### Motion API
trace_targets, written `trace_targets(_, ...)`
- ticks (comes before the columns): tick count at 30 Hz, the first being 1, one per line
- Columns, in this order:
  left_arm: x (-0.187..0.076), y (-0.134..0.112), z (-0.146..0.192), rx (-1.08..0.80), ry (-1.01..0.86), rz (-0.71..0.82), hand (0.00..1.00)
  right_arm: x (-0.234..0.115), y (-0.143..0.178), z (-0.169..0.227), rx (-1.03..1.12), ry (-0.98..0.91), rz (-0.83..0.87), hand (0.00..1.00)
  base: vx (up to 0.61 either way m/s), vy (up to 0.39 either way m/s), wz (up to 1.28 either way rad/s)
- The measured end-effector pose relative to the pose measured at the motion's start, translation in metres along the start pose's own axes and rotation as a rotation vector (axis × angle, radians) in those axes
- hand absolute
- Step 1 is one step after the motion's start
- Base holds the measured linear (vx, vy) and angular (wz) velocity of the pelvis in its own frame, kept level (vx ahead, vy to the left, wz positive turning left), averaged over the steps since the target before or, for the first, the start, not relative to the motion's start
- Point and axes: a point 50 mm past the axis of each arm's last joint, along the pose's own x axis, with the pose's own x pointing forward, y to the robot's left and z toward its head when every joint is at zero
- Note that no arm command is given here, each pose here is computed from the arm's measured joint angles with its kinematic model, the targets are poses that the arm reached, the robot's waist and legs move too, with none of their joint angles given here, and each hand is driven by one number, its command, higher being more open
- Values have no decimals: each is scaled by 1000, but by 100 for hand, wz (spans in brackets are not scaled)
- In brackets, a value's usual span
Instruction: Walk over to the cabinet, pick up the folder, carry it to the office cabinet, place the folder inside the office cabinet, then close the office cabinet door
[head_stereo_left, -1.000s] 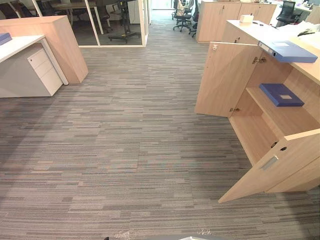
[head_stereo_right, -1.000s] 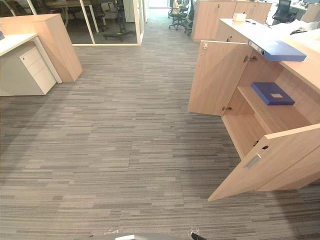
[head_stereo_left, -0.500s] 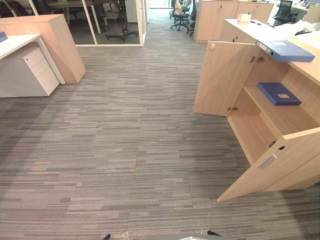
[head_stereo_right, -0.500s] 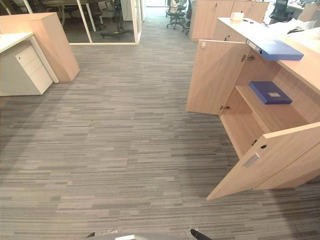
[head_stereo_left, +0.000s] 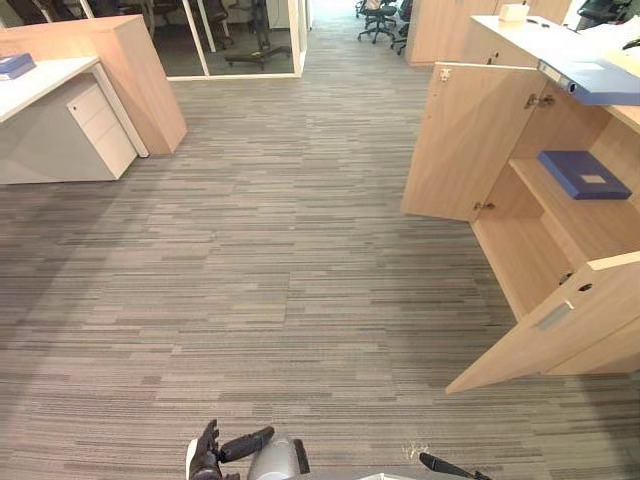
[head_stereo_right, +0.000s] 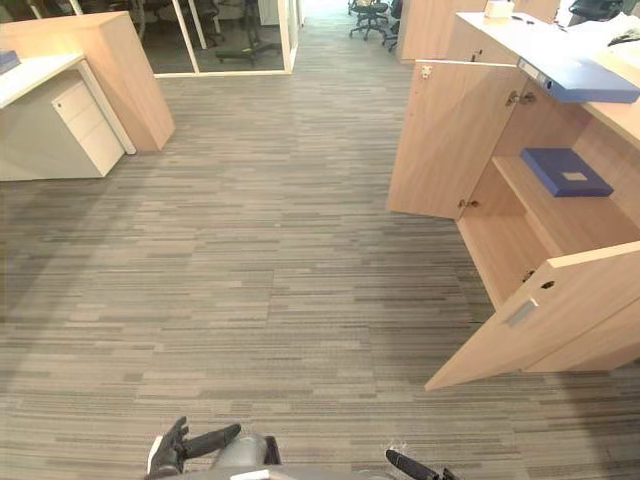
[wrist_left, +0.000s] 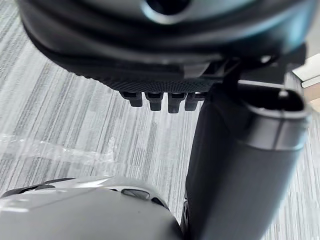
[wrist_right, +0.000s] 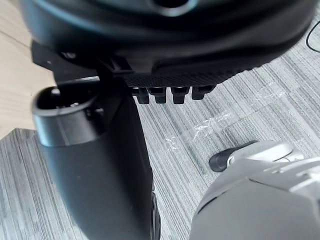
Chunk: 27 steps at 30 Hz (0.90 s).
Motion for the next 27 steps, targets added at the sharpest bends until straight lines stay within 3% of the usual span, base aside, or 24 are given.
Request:
trace_targets(10,4,1,3,97,12,-60,100,2,-1,1,110,59,2,100,369,412,-10)
trace_targets(14,-1,-7,-20,139,108,-90,100,5,-22,32,90,-63,-50,100,560,457,-34)
trace_targets(16,-2,-11,-21,168,112,-104,100,5,-15,45,58,-109,-29,100,483,282,-3)
trace_targets(21,6,-15,-3,225,69,-124,100,-3,25,66,30,-216,101,100,353,13,-26)
trace_targets(24,8,-9,4,244,39,-115,100,-5,32,53,21,-196,124,100,336,-112,9)
trace_targets(27,7,-19,5,228,39,-141,100,-4,26,63,5,-224,116,100,374,-158,-45)
